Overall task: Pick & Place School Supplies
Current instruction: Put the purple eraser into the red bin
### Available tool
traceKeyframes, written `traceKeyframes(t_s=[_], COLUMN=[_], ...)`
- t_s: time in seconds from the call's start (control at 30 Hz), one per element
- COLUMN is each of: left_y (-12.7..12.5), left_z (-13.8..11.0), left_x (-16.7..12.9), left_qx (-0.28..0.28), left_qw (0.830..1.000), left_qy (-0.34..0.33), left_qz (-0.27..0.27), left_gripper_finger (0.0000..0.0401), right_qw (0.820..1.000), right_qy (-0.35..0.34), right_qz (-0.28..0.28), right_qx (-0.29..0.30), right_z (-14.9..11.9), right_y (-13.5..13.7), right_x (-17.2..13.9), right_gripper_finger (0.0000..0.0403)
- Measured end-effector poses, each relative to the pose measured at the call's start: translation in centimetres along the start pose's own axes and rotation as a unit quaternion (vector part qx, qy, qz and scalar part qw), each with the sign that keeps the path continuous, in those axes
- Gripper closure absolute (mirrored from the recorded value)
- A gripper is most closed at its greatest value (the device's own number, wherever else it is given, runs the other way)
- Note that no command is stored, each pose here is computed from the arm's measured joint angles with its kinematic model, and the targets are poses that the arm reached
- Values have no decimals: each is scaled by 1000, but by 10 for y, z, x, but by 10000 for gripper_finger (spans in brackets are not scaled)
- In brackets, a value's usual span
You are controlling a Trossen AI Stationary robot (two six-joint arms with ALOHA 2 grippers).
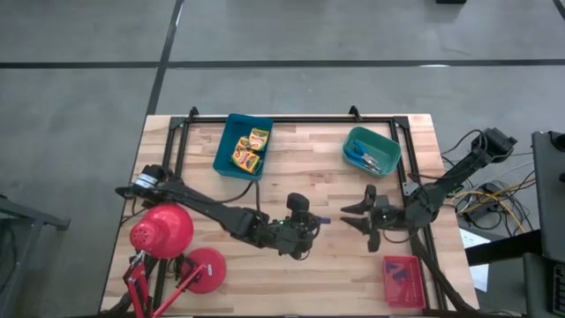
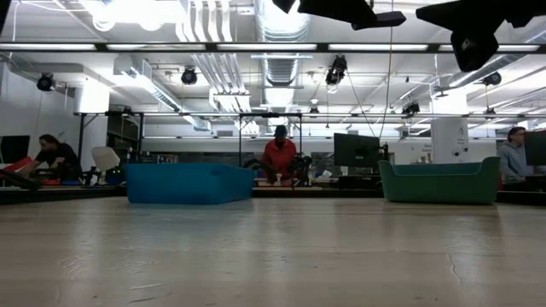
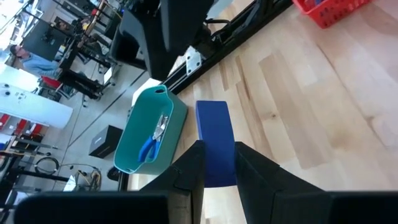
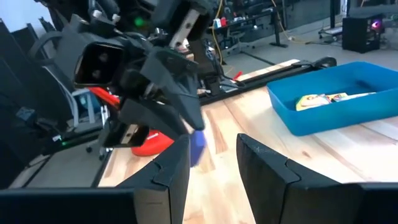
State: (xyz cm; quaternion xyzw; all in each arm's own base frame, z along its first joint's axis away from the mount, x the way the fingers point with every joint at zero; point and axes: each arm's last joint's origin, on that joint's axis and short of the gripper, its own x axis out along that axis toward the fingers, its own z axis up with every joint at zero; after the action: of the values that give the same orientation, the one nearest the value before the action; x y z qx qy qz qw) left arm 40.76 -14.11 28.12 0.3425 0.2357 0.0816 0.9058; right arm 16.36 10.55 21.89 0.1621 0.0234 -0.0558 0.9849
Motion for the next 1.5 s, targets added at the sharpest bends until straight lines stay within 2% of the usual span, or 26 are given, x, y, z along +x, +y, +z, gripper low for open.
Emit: traceKeyframes(t_s=[0.4, 0.63, 0.83, 1.1, 1.27, 1.5], left_y=[4, 5, 5, 5, 5, 5], left_z=[-2, -2, -2, -2, -2, -2], left_x=[3, 3, 3, 3, 3, 3], left_qx=[18, 18, 18, 18, 18, 18], left_qw=[1000, 1000, 1000, 1000, 1000, 1000], left_qy=[5, 7, 7, 7, 7, 7], left_qz=[6, 10, 10, 10, 11, 11], left_gripper_finger=[320, 320, 320, 320, 320, 320], right_qw=[999, 998, 997, 996, 996, 998], right_qy=[17, 13, 3, 13, 15, 40], right_qz=[-29, -29, -65, -69, -78, -34], right_qx=[-26, -53, -49, -57, -34, -20], right_z=[-3, 2, 0, -6, -9, -10], right_y=[15, 19, 16, 15, 12, 8], right_x=[27, 30, 29, 31, 36, 45], right_gripper_finger=[278, 278, 278, 278, 278, 277])
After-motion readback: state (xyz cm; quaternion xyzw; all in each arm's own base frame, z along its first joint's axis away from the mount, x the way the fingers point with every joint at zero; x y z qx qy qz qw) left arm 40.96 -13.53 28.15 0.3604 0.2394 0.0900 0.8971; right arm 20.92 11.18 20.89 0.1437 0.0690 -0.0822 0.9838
